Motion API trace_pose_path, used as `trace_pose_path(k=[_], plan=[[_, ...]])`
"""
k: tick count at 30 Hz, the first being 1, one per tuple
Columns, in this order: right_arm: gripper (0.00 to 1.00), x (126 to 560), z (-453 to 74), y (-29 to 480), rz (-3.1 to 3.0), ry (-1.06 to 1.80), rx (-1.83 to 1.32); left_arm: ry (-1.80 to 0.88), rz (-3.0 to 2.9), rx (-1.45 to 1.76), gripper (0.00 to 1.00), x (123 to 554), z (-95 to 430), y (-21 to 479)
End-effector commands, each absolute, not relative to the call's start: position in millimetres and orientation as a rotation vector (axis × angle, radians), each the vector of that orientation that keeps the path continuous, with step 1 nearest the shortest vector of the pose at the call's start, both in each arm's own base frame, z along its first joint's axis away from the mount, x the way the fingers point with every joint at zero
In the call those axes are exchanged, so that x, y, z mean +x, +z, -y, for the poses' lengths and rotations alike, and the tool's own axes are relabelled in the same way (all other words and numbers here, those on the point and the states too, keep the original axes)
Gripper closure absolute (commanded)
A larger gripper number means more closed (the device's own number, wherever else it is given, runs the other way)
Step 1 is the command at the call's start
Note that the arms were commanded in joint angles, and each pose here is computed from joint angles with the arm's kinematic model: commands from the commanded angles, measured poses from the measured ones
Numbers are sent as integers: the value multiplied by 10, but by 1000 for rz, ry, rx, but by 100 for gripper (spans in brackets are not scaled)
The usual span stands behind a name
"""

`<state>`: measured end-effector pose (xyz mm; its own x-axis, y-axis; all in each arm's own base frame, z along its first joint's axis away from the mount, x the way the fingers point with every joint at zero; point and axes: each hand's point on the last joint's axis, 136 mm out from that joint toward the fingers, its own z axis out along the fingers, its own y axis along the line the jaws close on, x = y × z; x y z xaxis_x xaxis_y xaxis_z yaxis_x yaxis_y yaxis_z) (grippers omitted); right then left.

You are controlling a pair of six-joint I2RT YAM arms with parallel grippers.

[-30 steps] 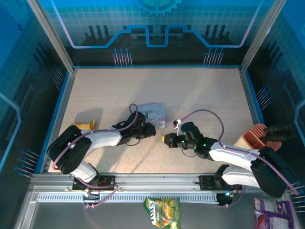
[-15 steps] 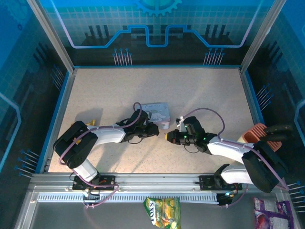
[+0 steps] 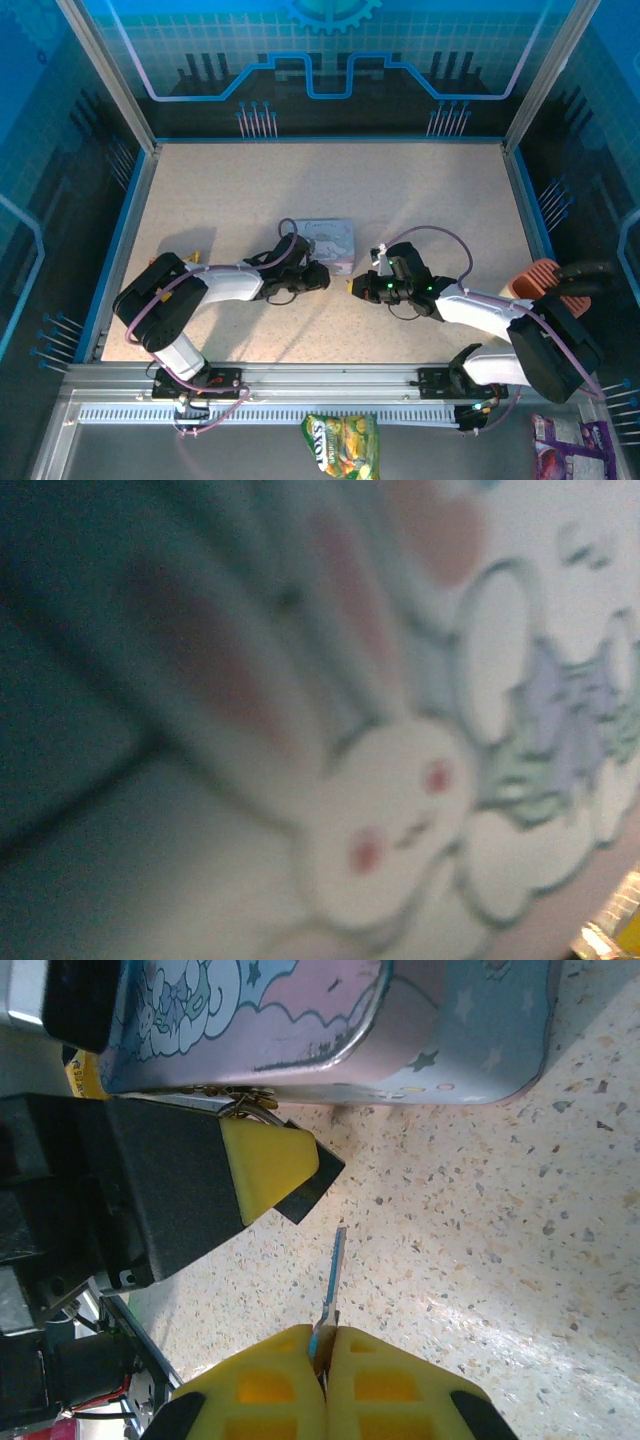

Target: Unlock the padlock with the key

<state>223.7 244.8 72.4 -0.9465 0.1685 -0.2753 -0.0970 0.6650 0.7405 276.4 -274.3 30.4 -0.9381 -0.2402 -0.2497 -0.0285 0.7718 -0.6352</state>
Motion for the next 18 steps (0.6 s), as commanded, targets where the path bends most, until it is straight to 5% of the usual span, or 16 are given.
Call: trace_pose_path(k=[1, 5, 18], plan=[[100, 2231, -2404, 746, -2560, 1156, 64, -857, -2668, -251, 75, 2687, 2558, 161], [100, 2241, -2418, 779, -2558, 1156, 52, -820, -2603, -360, 64, 2651, 2358, 138], [100, 2254, -2420, 819, -2538, 1161, 49, -727, -2553, -342, 56, 2693, 2307, 216]])
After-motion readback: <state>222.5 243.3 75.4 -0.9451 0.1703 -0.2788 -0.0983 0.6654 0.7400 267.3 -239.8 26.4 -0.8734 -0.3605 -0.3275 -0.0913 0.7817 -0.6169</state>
